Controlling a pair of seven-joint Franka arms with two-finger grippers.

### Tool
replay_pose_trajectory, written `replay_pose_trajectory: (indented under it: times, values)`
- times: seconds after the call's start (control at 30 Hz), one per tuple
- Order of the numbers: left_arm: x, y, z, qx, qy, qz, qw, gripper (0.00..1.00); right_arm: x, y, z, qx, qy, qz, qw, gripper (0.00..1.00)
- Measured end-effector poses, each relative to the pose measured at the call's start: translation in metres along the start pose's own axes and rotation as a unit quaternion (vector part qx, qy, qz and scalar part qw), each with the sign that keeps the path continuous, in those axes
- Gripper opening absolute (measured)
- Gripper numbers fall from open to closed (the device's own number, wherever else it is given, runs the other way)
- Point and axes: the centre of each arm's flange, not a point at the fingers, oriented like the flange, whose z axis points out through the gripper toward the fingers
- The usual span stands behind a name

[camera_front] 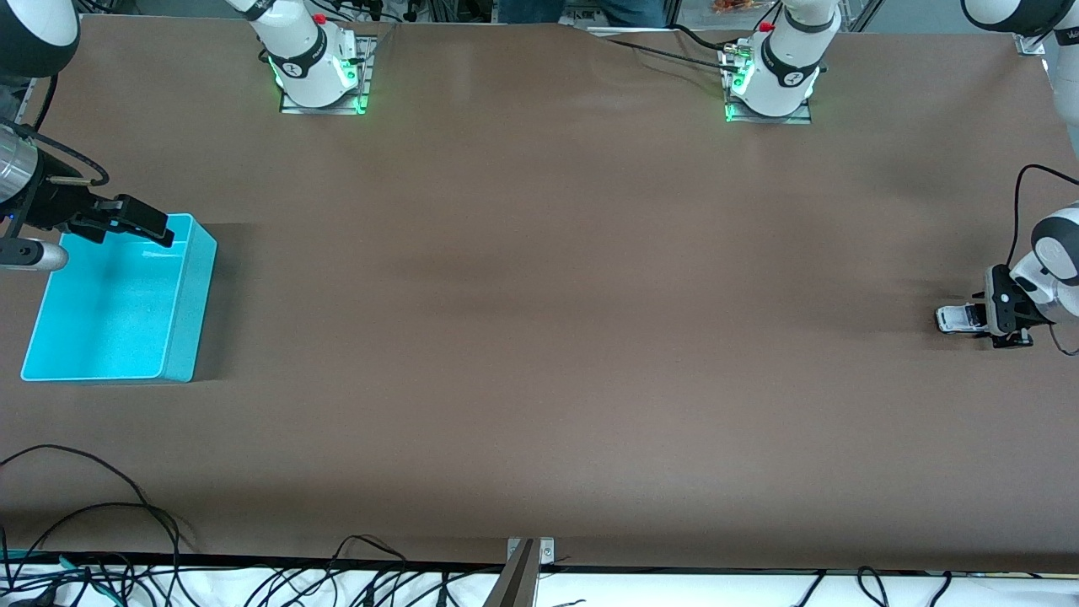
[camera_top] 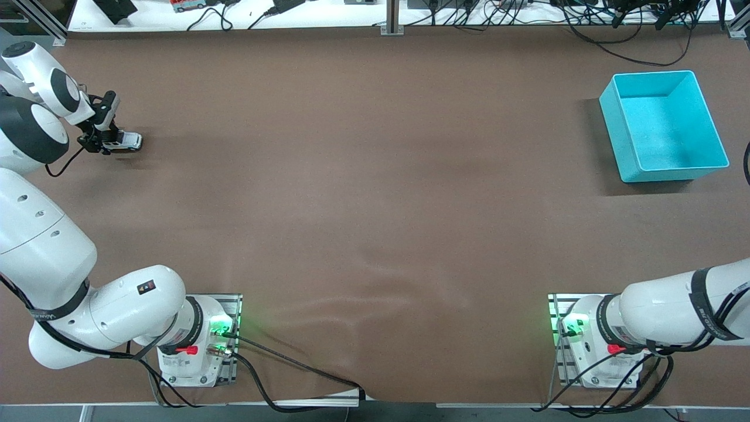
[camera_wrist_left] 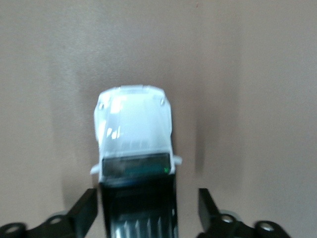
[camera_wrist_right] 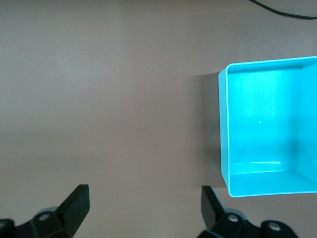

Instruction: Wind and store white jeep toy

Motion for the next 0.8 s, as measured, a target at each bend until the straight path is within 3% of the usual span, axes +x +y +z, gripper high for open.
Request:
replay_pose_trajectory:
  times: [0.07, 0.4, 0.8]
  values:
    - [-0.001, -0.004, -0.007, -0.001, 0.000, 0.001, 1.000, 1.00, 0.000, 0.000, 0.000, 0.000, 0.000, 0.000, 1.000, 1.00]
    - [0.000, -0.021, -0.045, -0.026, 0.010, -0.006, 1.000, 1.00, 0.000, 0.000, 0.000, 0.000, 0.000, 0.000, 1.000, 1.00]
    - [0.035, -0.039, -0.110, -0.080, 0.018, -0.144, 0.986, 1.00, 0.000, 0.000, 0.000, 0.000, 0.000, 0.000, 1.000, 1.00]
